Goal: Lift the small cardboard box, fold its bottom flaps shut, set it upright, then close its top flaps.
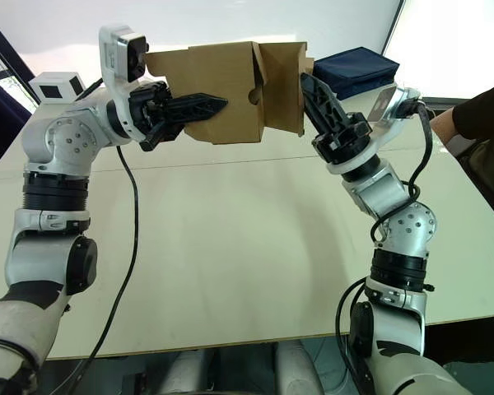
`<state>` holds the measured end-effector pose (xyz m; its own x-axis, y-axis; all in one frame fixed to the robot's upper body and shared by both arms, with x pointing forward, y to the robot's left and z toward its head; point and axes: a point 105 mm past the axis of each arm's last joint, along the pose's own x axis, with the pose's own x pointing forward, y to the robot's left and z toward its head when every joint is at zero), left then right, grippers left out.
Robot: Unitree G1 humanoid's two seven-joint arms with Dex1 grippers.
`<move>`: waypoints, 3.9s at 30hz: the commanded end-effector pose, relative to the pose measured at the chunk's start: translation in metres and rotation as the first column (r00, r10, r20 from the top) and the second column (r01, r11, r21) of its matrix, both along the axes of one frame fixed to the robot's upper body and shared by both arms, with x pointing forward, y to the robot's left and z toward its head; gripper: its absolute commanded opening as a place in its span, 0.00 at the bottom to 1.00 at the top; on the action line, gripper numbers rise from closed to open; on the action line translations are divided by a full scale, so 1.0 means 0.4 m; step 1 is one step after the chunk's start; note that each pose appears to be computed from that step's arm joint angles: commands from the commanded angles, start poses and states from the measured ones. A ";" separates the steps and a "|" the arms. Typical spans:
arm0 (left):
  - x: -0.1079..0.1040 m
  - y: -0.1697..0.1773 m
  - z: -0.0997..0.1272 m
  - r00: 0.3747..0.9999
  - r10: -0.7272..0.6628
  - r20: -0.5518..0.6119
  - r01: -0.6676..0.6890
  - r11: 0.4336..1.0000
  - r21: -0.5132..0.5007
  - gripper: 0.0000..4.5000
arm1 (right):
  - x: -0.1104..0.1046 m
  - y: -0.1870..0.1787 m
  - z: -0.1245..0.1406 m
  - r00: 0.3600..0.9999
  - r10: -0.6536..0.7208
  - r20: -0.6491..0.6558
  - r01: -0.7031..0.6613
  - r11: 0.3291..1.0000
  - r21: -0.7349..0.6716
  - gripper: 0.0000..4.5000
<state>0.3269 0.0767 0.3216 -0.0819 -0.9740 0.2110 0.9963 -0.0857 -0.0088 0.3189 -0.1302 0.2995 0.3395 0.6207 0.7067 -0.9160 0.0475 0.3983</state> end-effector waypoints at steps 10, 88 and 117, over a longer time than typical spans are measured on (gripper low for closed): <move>-0.017 -0.001 0.024 0.998 -0.013 0.053 0.013 1.000 0.000 0.00 | -0.024 0.046 0.017 0.999 0.007 0.047 -0.004 0.998 -0.062 0.43; -0.047 -0.029 -0.058 0.999 -0.011 -0.040 0.009 0.999 -0.050 0.00 | -0.080 0.037 -0.103 0.983 -0.126 -0.130 0.113 0.988 -0.107 0.43; -0.061 -0.029 -0.070 0.994 -0.068 -0.088 0.067 0.998 -0.008 0.00 | -0.097 0.056 -0.064 0.986 -0.139 0.093 0.165 0.906 -0.390 0.01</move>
<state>0.3072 0.0666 0.2825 -0.1057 -0.9695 0.2214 0.9798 -0.1395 -0.1431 0.2899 -0.1145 0.2638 0.4618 0.7837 0.4154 -0.8819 0.3556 0.3095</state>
